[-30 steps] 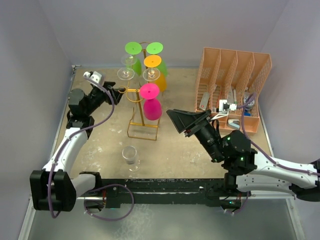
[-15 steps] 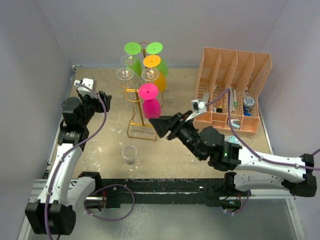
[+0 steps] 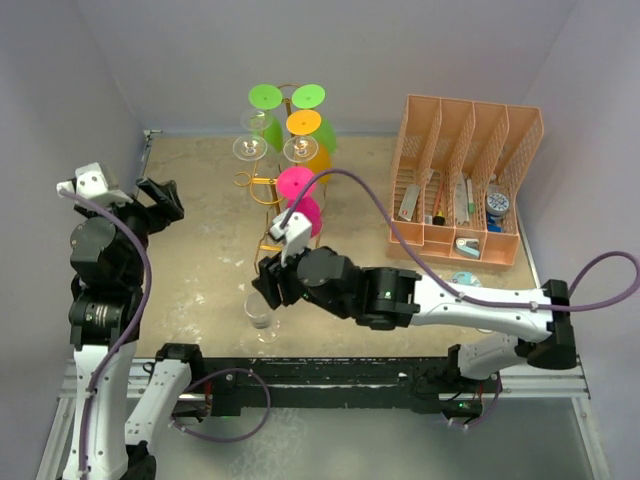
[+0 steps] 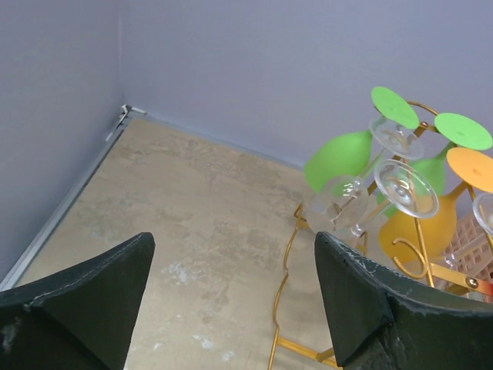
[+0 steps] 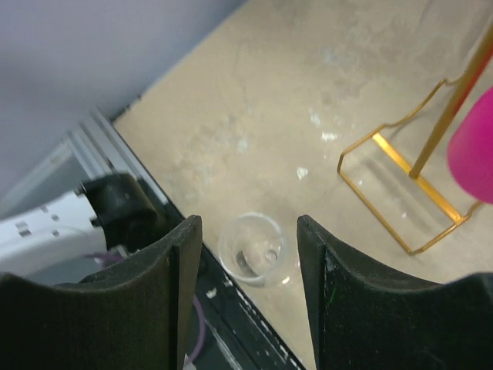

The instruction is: Place the wine glass upside down on the wine glass rack

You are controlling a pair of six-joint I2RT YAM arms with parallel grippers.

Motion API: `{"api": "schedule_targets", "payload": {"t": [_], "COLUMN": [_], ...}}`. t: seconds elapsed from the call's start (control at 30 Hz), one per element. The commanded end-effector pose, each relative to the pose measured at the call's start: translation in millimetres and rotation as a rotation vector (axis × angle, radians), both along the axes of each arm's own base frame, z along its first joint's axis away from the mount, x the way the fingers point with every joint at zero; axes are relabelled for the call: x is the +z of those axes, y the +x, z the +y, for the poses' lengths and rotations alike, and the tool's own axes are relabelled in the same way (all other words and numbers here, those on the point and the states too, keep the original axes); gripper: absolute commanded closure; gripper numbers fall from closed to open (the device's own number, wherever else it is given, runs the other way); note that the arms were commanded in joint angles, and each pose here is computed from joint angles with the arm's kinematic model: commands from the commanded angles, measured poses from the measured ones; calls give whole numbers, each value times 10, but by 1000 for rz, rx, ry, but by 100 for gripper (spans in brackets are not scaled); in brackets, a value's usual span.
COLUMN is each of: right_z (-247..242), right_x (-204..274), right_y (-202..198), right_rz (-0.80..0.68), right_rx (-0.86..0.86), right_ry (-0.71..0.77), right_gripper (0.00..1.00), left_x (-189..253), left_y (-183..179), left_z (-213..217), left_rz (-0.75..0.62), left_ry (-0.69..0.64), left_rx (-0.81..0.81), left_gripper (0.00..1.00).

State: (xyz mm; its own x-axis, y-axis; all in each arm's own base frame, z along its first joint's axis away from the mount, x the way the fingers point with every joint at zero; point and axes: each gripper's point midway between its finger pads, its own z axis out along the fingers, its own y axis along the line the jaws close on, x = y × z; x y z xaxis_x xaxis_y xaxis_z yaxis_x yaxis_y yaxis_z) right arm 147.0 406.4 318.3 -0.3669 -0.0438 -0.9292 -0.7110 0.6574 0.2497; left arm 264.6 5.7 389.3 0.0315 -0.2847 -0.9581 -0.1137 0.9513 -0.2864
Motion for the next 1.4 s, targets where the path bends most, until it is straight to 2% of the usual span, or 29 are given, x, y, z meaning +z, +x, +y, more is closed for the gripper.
{"api": "schedule_targets", "payload": {"t": [0.0, 0.3, 0.63, 0.83, 1.03, 1.17, 1.23, 1.37], "right_z": [115, 414, 583, 652, 673, 688, 694, 696], "right_x": [-273, -795, -985, -1082, -1187, -1260, -1254, -1105], "right_y": [-268, -492, -536, -511, -481, -457, -418, -304], "right_rz": [14, 63, 96, 108, 134, 158, 160, 145], "right_rx": [99, 200, 223, 207, 168, 131, 99, 17], "right_ry": [-136, -252, -284, -323, -346, -356, -345, -283], "right_gripper": [46, 54, 55, 65, 70, 80, 87, 90], "left_x": [-26, 246, 243, 254, 340, 405, 420, 435], "left_y": [-288, -462, -489, -497, -544, -567, -574, -587], "left_z": [249, 192, 157, 125, 45, -72, -136, -218], "left_rz": [20, -41, -39, -41, -59, -75, -77, -65], "left_ry": [-75, -86, -92, -99, -125, -160, -170, -174], "left_rx": [158, 119, 99, 82, 40, -22, -56, -101], "left_gripper": [15, 12, 12, 12, 12, 12, 12, 12]}}
